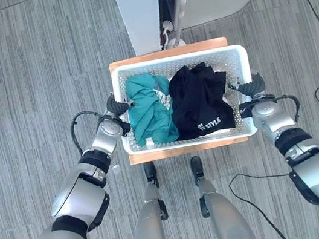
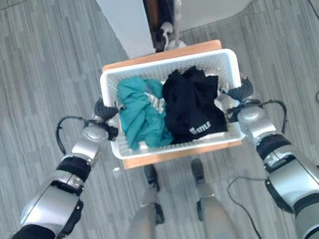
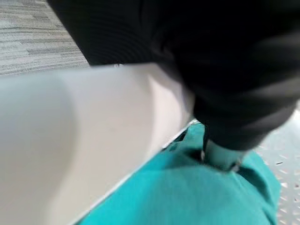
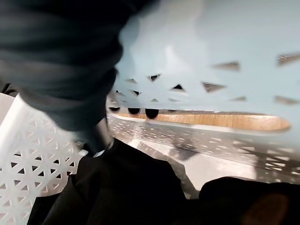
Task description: Grab the laundry basket,head to the washer,open it,put in the laundry and shut it.
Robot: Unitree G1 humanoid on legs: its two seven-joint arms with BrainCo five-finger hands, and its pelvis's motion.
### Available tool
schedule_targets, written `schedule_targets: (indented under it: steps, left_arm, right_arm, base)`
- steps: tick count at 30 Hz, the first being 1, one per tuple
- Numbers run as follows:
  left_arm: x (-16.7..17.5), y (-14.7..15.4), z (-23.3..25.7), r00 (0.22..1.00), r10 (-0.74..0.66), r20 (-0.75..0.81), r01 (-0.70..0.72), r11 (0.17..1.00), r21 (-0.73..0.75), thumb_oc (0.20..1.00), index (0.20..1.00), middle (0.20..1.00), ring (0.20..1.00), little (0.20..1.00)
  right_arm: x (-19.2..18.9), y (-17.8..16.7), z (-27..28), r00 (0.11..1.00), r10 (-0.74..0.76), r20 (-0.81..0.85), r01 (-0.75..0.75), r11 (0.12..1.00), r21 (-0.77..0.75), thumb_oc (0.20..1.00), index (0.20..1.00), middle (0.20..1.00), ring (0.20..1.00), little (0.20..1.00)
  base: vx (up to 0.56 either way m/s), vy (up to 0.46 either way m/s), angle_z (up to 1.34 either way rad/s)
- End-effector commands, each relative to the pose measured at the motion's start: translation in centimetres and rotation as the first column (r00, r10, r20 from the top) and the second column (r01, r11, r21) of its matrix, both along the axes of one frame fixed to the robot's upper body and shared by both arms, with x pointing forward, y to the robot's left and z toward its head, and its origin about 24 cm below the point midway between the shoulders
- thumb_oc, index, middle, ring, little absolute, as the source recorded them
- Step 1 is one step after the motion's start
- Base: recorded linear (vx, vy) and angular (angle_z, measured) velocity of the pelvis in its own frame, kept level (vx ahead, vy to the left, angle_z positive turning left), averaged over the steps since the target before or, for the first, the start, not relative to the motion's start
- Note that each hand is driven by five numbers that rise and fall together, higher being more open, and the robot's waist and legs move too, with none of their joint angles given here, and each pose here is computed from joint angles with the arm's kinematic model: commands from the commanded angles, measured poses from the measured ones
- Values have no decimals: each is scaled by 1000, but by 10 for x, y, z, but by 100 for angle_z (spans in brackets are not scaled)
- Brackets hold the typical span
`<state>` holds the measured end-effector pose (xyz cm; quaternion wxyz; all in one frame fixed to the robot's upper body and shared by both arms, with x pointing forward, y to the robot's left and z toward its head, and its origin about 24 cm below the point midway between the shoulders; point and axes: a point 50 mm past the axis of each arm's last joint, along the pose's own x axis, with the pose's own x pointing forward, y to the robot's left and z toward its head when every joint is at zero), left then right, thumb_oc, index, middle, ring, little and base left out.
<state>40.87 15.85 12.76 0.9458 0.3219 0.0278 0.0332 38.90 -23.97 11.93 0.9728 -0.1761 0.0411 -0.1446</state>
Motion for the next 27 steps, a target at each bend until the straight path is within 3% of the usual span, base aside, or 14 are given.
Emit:
schedule_targets:
  steps: [1,3,5,12,21,27]
  left_arm:
    - [3,-31,24,983,-159,93,142,977,161,200,200,200,200,200]
    - [2,-29,29,979,-171,107,147,969,200,200,200,200,200,200]
    - [-1,-25,49,956,-229,185,151,921,359,200,200,200,200,200]
    - [-12,-11,56,933,-273,234,119,848,516,200,200,200,200,200]
    - [-28,7,31,941,-301,155,166,809,565,200,200,200,200,200]
    - [-32,-4,14,937,-339,83,243,805,542,200,200,200,200,200]
  right_arm:
    - [3,32,-7,989,144,-27,-143,989,41,200,200,200,200,200]
    - [2,32,-9,989,148,-25,-147,987,63,200,200,200,200,200]
    - [-4,35,-9,982,186,2,-186,981,61,200,200,200,200,200]
    - [-20,30,-2,971,212,112,-221,973,72,200,200,200,200,200]
    - [-52,6,2,950,236,203,-272,946,175,200,200,200,200,200]
    - [-68,-10,5,944,260,204,-300,932,204,200,200,200,200,200]
  base:
    - [0,0,0]
    - [0,0,0]
    - [-9,7,2]
    - [0,0,0]
    - [44,-37,-1]
    - [92,-82,0]
